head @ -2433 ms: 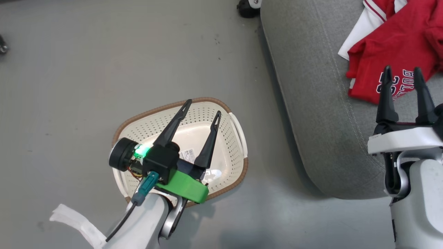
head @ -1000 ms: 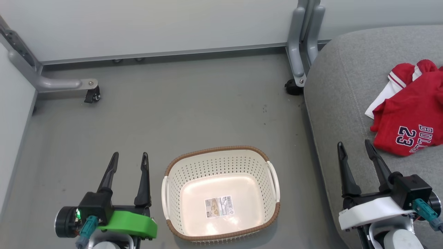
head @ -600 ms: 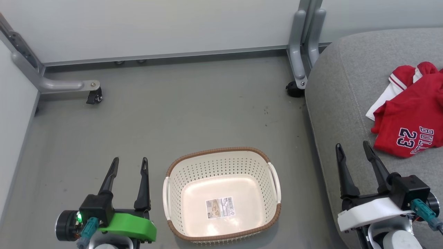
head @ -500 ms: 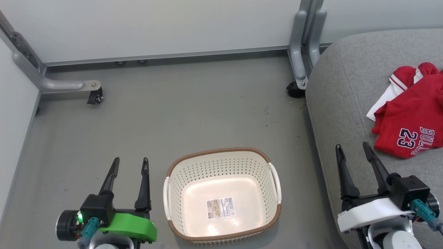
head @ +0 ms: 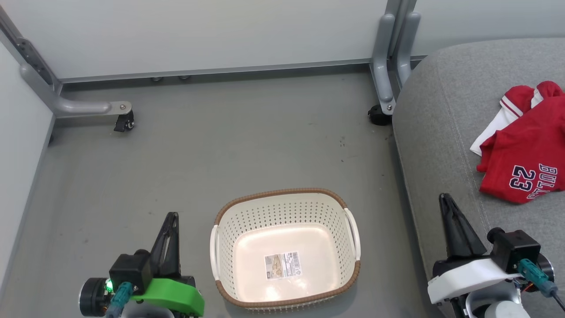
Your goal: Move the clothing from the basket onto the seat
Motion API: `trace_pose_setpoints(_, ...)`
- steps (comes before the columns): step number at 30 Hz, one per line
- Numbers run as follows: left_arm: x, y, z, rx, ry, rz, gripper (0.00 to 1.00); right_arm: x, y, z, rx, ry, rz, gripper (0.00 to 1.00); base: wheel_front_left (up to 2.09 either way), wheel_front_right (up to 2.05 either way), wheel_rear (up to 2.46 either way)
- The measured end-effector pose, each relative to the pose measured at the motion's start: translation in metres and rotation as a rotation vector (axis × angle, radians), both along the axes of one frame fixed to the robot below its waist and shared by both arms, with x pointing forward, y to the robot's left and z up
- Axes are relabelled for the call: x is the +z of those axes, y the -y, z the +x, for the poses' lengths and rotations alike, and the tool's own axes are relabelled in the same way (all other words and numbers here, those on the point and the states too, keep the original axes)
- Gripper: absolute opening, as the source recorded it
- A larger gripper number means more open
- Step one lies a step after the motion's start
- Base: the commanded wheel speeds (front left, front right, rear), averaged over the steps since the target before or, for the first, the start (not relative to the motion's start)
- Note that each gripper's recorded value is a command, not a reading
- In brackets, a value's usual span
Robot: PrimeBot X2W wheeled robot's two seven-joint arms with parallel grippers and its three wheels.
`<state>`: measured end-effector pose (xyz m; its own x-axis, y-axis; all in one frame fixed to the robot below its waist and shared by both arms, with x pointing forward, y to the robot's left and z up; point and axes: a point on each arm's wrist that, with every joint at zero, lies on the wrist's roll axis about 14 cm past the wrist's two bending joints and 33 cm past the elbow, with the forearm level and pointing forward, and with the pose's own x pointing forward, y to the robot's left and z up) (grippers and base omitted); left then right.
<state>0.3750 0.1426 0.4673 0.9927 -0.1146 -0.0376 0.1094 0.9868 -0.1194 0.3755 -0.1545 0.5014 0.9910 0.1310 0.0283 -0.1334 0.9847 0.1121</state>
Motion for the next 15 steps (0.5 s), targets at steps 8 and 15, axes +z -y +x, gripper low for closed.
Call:
trace_pose_setpoints(8, -0.005, -0.009, 0.000, 0.049, -0.051, -0.135, 0.00, -0.006, 0.005, -0.002, -0.023, -0.038, 0.148, 0.00, 0.00, 0.00, 0.00)
trace_pose_setpoints(15, -0.008, -0.017, 0.000, 0.090, -0.083, -0.259, 0.00, -0.010, 0.009, -0.002, -0.042, -0.067, 0.276, 0.00, 0.00, 0.00, 0.00)
